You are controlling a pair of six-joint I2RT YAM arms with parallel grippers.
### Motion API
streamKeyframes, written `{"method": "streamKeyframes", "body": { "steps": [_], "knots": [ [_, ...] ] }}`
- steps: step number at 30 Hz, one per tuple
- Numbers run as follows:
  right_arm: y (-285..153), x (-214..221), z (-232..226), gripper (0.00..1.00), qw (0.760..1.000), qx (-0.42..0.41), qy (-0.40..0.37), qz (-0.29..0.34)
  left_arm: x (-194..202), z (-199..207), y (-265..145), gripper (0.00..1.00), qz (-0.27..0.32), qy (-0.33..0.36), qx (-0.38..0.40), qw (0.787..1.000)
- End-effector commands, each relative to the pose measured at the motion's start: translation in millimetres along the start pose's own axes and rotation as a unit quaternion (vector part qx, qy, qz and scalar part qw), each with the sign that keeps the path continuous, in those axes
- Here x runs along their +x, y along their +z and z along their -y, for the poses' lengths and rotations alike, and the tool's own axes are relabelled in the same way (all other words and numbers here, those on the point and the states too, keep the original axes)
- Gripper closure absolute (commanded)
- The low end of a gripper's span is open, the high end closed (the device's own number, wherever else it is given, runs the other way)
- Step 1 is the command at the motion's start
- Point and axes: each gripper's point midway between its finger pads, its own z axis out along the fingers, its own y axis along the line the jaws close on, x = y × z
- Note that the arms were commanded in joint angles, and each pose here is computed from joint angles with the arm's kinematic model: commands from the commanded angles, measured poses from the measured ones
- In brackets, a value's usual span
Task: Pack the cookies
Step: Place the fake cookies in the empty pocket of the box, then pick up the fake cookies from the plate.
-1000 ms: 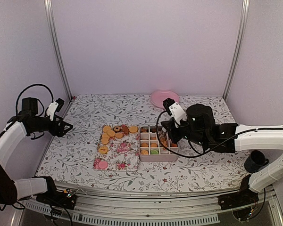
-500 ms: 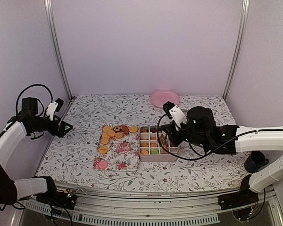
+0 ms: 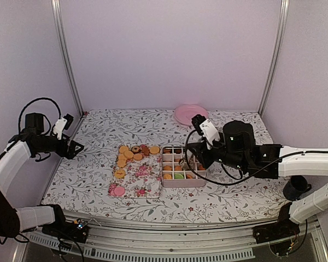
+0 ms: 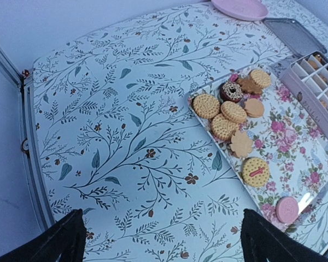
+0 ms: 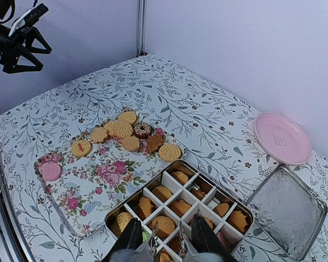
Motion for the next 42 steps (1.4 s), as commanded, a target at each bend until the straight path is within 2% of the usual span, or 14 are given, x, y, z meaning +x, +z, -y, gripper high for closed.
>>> {"method": "streamKeyframes", "body": {
  "steps": [1, 8, 13, 20, 25, 34, 42],
  "knots": [
    [-11, -29, 3, 0.68, 0.999, -0.004, 0.016, 0.042, -8, -4, -4, 0.01, 0.014, 0.001, -0.009, 1.000],
    [4, -73, -16, 0.68, 0.995, -0.045, 0.026, 0.086, -9, -4, -4, 0.01, 0.015, -0.005, -0.007, 1.000],
    [49, -97, -41, 0.68, 0.992, -0.074, 0.026, 0.100, -8, -3, -4, 0.01, 0.012, -0.009, -0.004, 1.000],
    [138, -92, -76, 0.68, 0.991, -0.101, 0.036, 0.075, -1, -1, -6, 0.01, 0.004, 0.001, -0.008, 1.000],
    [179, -83, -89, 0.67, 0.991, -0.105, 0.034, 0.069, 3, 2, -6, 0.01, 0.001, 0.007, -0.006, 1.000],
    [209, -81, -114, 0.65, 0.984, -0.154, 0.062, 0.072, 8, 3, -5, 0.01, -0.004, 0.012, -0.006, 1.000],
    [232, -49, -120, 0.63, 0.984, -0.157, 0.069, 0.044, 8, 3, -6, 0.01, -0.003, 0.013, -0.006, 1.000]
  ]
}}
